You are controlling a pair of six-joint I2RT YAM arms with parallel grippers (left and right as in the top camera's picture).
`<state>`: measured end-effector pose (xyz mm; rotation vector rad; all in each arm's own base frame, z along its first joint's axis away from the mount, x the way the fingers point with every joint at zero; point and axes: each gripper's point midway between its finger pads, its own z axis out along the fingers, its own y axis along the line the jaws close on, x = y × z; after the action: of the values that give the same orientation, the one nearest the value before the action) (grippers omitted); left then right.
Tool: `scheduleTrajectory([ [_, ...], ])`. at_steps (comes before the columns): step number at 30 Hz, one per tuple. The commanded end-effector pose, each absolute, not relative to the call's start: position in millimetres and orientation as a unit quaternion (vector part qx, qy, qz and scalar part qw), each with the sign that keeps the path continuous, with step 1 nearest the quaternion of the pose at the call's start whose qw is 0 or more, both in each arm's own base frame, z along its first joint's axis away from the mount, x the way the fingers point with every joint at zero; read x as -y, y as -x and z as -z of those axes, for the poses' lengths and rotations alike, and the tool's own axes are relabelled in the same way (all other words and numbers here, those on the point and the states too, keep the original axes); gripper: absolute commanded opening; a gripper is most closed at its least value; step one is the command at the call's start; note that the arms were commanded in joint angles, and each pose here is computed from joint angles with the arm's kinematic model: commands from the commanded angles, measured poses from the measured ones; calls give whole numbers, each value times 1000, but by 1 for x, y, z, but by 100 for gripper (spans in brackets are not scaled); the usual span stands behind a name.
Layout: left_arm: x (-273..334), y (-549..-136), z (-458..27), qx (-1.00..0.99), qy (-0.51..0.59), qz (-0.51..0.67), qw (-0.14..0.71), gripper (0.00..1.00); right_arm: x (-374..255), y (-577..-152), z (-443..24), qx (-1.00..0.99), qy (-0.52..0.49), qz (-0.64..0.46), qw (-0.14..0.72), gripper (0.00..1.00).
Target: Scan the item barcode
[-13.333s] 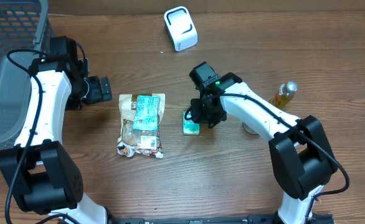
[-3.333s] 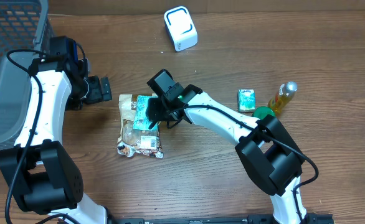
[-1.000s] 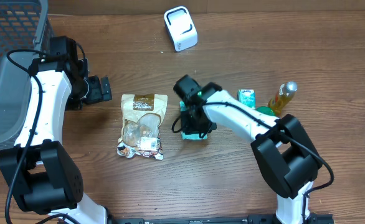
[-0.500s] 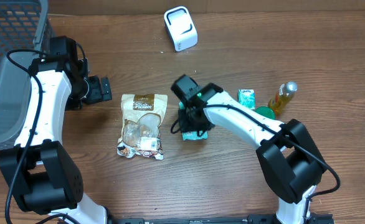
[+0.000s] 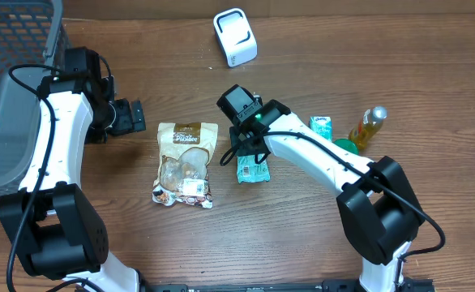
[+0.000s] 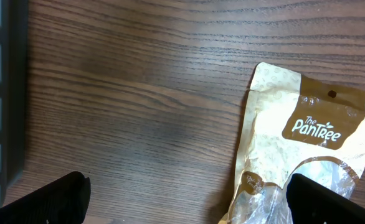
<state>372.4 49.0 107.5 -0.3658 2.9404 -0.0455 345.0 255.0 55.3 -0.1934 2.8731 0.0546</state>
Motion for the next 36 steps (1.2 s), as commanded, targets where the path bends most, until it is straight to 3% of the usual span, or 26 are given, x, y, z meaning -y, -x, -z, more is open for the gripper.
scheduleTrajectory([
  [1,-50,-378,-109,-988,121,19,93,100,-251,-343,-36,-990,73,4,119,32],
  [7,-50,-378,-109,-988,121,19,93,100,-254,-336,-8,-994,72,4,86,32],
  [10,-50,-378,-109,-988,121,19,93,100,-253,-335,-2,-994,72,9,80,41],
  [12,-50,-378,-109,-988,121,19,93,100,-254,-336,-4,-994,71,7,82,41],
  [21,-50,-378,-109,-988,121,19,93,100,-264,-358,-70,-991,63,-16,119,52],
  [25,-50,-378,-109,-988,120,18,93,100,-243,-355,-77,-994,46,0,97,52],
  [29,-50,-378,-109,-988,121,19,93,99,-206,-347,-70,-998,4,31,52,46],
  [34,-50,-378,-109,-988,121,19,93,100,-176,-335,-59,-999,-25,45,3,24],
  [36,-50,-378,-109,-988,121,19,93,100,-172,-328,-52,-999,-31,41,-17,23],
])
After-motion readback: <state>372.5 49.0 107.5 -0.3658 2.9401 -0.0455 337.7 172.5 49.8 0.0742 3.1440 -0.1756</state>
